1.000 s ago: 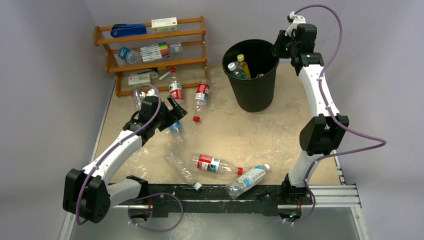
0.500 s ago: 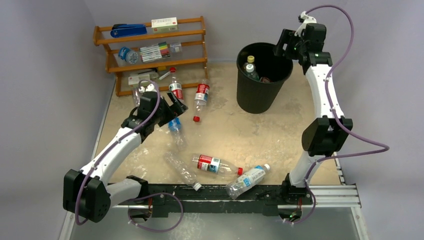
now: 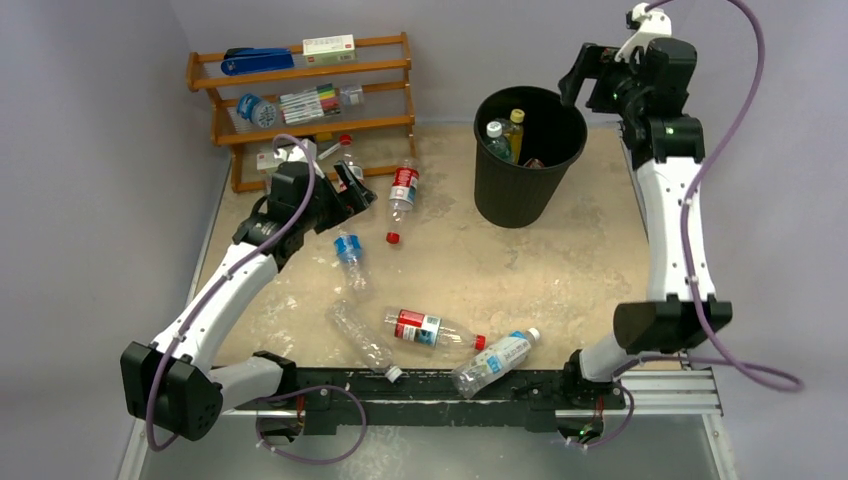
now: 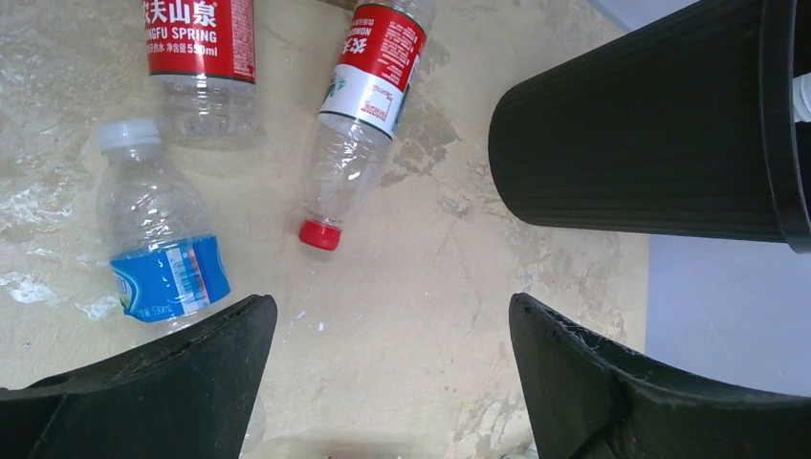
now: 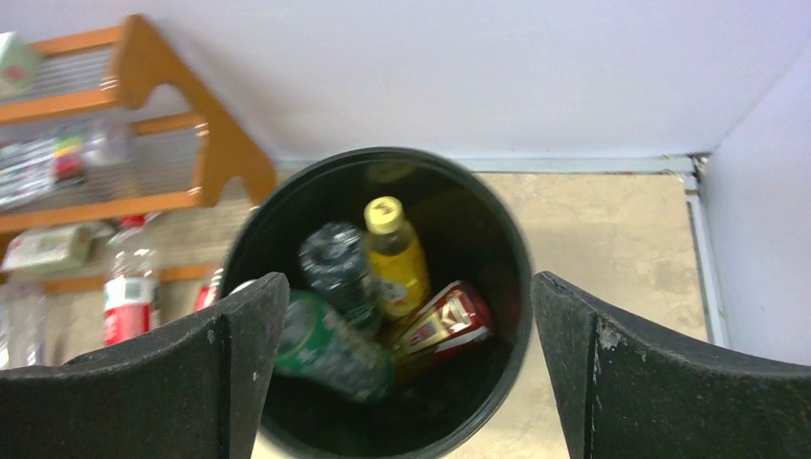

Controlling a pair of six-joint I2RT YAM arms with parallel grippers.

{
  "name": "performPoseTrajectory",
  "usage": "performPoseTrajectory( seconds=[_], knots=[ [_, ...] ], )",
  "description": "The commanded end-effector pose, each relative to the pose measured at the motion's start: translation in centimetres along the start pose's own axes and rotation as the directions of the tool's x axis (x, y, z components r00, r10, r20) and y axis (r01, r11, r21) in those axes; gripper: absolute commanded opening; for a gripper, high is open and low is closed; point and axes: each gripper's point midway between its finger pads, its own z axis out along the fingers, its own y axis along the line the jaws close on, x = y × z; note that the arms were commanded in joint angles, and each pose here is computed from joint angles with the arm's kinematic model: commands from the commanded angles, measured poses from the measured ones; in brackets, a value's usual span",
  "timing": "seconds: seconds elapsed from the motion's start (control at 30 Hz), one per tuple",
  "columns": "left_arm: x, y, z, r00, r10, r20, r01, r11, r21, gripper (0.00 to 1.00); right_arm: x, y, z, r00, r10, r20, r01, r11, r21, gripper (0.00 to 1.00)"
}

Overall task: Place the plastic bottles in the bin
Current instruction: Adjust the trash bin at the center of the board, then pick up the plastic bottle at the center of the board.

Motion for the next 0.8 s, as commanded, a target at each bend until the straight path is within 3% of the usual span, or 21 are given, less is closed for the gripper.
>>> performPoseTrajectory(
  seconds=[0.0,0.23,0.4,0.6,0.77],
  knots=[
    [-2.0,-1.9,-1.8,0.999,0.026,0.039,-0.027,0.999,0.044,0.92,-0.8,7.3,-5.3,0.995,-0.084,0.056,0.094,0.975,-0.203,0.99],
    [-0.7,-1.2,-3.8,1.0,-0.01,-0.012,0.011,1.0,0.011,0.92,8.8,20.3,-10.6,0.969,-0.23,-0.089,0.151,0.84,-0.521,0.97],
    [0.7,0.6,-5.9,0.998,-0.026,-0.049,0.023,0.998,-0.062,0.92,18.1,23.8,-14.4,0.913,-0.342,-0.22,0.123,0.747,-0.653,0.96],
    [3.4,2.2,-8.2,0.984,-0.119,-0.132,0.1,0.985,-0.142,0.92,28.9,28.5,-20.5,0.794,-0.535,-0.289,0.123,0.607,-0.785,0.96],
    [5.3,2.9,-10.0,0.963,-0.226,-0.145,0.205,0.967,-0.149,0.92,34.2,29.4,-23.0,0.744,-0.591,-0.313,0.089,0.552,-0.829,0.97]
  ],
)
